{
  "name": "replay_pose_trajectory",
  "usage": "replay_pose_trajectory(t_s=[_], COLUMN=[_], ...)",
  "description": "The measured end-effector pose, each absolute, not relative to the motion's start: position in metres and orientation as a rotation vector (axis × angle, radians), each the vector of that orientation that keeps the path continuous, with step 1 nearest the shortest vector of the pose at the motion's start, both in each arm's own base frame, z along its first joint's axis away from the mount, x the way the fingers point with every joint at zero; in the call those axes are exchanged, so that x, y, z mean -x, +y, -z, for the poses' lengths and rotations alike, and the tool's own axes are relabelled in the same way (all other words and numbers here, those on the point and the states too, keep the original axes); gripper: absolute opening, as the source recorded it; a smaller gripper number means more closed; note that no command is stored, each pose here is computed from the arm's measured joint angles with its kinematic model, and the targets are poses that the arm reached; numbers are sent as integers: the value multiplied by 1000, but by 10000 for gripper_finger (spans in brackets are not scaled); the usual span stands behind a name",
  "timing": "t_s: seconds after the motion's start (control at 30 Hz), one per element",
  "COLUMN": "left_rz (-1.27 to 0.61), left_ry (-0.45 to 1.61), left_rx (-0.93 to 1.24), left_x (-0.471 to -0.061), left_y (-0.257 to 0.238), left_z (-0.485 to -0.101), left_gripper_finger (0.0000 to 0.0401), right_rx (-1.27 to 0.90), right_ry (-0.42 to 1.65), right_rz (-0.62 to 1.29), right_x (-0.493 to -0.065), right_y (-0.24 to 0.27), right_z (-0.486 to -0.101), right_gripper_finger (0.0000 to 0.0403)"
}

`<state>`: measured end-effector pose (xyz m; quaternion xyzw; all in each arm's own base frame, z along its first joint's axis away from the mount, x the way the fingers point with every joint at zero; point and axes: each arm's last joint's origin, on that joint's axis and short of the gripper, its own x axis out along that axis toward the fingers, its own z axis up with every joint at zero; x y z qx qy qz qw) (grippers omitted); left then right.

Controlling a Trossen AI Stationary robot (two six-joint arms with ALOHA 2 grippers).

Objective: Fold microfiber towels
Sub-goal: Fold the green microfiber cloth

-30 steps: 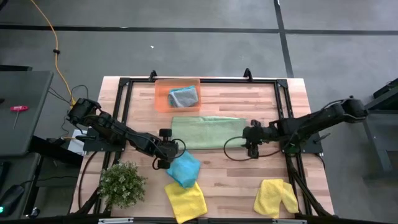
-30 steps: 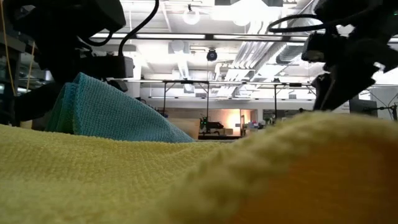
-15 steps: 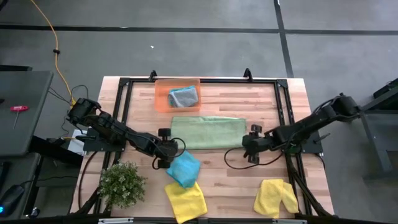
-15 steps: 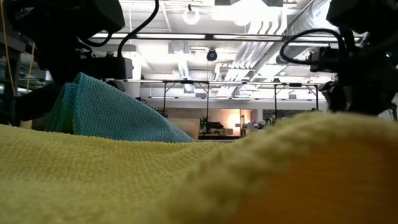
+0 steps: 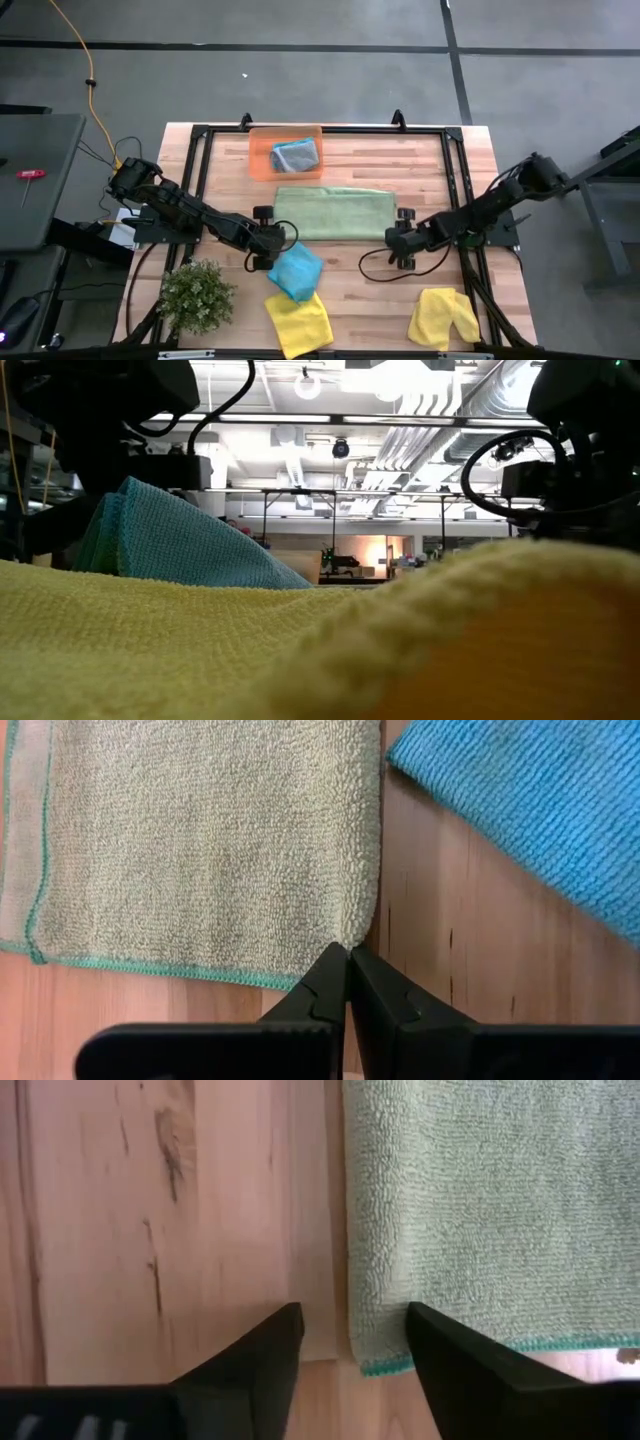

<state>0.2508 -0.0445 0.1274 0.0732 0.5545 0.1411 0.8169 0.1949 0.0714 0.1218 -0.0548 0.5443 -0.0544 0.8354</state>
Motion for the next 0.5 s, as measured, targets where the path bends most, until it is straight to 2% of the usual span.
replay_pose_trajectory(t_s=[0.13, 0.27, 0.5], left_rz=[-307, -334, -348], left_ry=[1185, 1180, 1188], left_rx=[-149, -94, 59], left_x=[-250, -250, -246], left_y=[-44, -45, -56], left_z=[-127, -127, -127], left_gripper_finger=[0, 0, 0], right_rx=[90, 34, -22], right_ry=[1157, 1153, 1141], right_rz=[135, 167, 155], right_x=[-195, -195, -196], right_y=[73, 74, 78], right_z=[-120, -119, -127], right_gripper_finger=[119, 23, 4])
